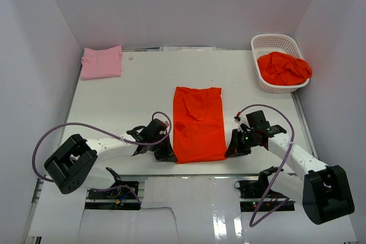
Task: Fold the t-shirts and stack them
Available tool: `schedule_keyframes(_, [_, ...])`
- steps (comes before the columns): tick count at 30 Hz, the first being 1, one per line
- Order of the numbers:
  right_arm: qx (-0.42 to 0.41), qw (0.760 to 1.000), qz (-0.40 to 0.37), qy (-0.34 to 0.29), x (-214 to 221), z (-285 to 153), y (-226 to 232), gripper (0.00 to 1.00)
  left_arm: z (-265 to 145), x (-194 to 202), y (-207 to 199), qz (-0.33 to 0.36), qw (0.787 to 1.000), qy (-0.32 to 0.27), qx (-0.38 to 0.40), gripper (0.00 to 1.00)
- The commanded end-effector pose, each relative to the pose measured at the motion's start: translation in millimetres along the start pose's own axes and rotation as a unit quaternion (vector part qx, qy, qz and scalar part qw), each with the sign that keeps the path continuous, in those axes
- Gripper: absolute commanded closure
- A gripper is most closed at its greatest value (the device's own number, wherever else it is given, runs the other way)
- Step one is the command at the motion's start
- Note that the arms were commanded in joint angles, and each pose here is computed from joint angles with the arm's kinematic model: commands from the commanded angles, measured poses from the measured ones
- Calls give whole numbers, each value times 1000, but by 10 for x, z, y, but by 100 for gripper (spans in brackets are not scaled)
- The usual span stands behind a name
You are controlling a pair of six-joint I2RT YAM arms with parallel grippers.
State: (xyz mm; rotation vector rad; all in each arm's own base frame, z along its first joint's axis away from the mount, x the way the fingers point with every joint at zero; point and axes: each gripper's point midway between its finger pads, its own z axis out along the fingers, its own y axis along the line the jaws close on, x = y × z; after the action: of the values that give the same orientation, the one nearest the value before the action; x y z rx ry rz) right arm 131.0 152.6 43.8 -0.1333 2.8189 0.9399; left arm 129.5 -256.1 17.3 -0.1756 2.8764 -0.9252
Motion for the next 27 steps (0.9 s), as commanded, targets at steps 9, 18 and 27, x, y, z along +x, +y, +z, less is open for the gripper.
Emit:
schedule_keyframes(9, [7,999,-19,-38,-117,-321,286,92,-449,-220,-33,59,994,-33,-83,100])
schedule_keyframes(18, [3,997,-47,-56,-375,-576,533,92,-768,-538,-479,86,992,-72,-63,100])
schedule_keyframes(27, [7,995,-69,-72,-658,-737,708,92,-1024,-966,-626,88,990,-103,-48,100])
